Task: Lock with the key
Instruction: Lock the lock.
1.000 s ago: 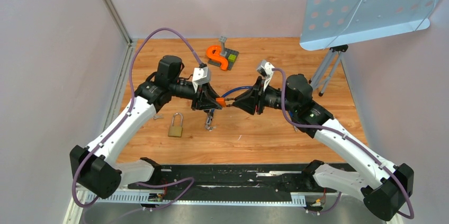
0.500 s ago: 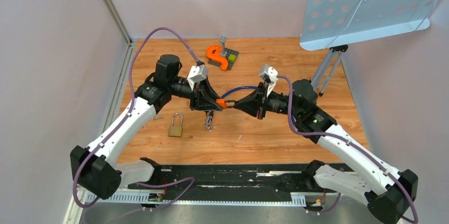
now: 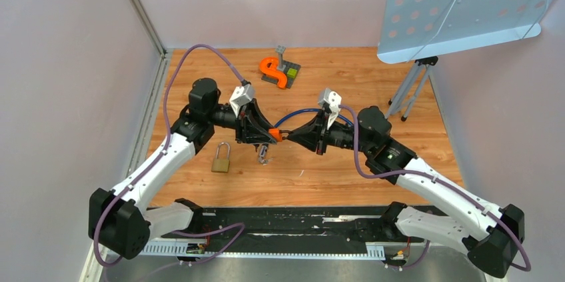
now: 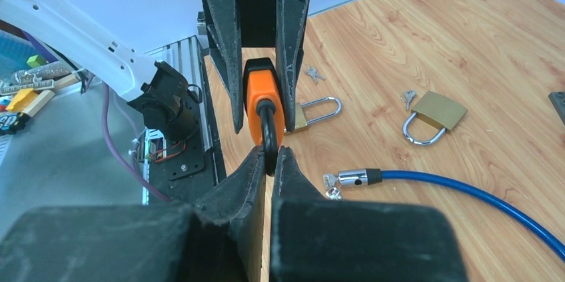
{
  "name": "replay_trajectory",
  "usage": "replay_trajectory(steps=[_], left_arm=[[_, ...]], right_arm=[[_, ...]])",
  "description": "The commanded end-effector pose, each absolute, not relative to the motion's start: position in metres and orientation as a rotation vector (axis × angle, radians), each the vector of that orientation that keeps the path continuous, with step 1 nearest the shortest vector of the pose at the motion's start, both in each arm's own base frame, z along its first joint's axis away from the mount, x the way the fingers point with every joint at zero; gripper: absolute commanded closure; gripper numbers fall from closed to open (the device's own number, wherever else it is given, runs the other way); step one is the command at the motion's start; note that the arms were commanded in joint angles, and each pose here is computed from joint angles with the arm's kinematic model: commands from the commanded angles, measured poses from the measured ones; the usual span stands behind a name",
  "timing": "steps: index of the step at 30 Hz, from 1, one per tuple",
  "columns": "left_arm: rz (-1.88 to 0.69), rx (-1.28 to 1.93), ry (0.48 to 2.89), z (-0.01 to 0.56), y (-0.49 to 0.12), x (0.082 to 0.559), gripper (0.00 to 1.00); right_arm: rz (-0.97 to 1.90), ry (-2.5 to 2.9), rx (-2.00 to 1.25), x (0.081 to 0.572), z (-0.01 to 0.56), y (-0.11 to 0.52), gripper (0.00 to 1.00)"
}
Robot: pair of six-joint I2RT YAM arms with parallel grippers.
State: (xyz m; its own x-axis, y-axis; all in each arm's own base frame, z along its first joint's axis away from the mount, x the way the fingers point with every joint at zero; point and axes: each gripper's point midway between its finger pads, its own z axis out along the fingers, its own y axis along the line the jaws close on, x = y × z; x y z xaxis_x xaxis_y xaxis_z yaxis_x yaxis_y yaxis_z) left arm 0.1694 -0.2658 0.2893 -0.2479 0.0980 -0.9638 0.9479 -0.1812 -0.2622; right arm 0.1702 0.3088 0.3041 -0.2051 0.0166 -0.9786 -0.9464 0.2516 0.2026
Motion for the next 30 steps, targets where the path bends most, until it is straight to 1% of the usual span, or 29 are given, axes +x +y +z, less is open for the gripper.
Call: replay_trajectory(steps=[1,7,13,20,23,27,28,29,30], left_arm=[[-1.496,1.32,1.187,0.32,-0.269,0.159,1.0],[-1.491,1.306,1.163,0.323,-0.269,0.157,1.0],[-1.439,1.289,1.129,0.326,-0.271,0.162,1.0],[-1.439,1.309,1.118,0.323,-0.271,0.158,1.0],[-1.423,1.293,1.138,0.321,-0.271,0.16,1.0],[-1.356,1.208,1.187,0.325,-0.272,0.174,1.0],[-1.323,1.165,1.203,0.328,-0.272,0.182,1.0],[-1.312,1.14,1.218,0.328,-0.273,0.186,1.0],[-1.281,1.093,1.237,0.331,-0.273,0.194,1.0]], right_arm=[[1.122,1.424,-0.954,0.171,0.305,0.33,1.0],[1.133,1.453,-0.99,0.171,0.29,0.346,1.0],[1.19,1.456,-1.055,0.159,0.276,0.362,1.0],[1.236,1.487,-1.11,0.15,0.257,0.376,1.0],[1.211,1.501,-1.062,0.156,0.262,0.374,1.0],[1.109,1.537,-0.903,0.178,0.284,0.359,1.0],[1.093,1.544,-0.856,0.183,0.29,0.353,0.98],[1.084,1.537,-0.812,0.186,0.299,0.346,0.92],[1.078,1.534,-0.771,0.19,0.305,0.339,0.82]])
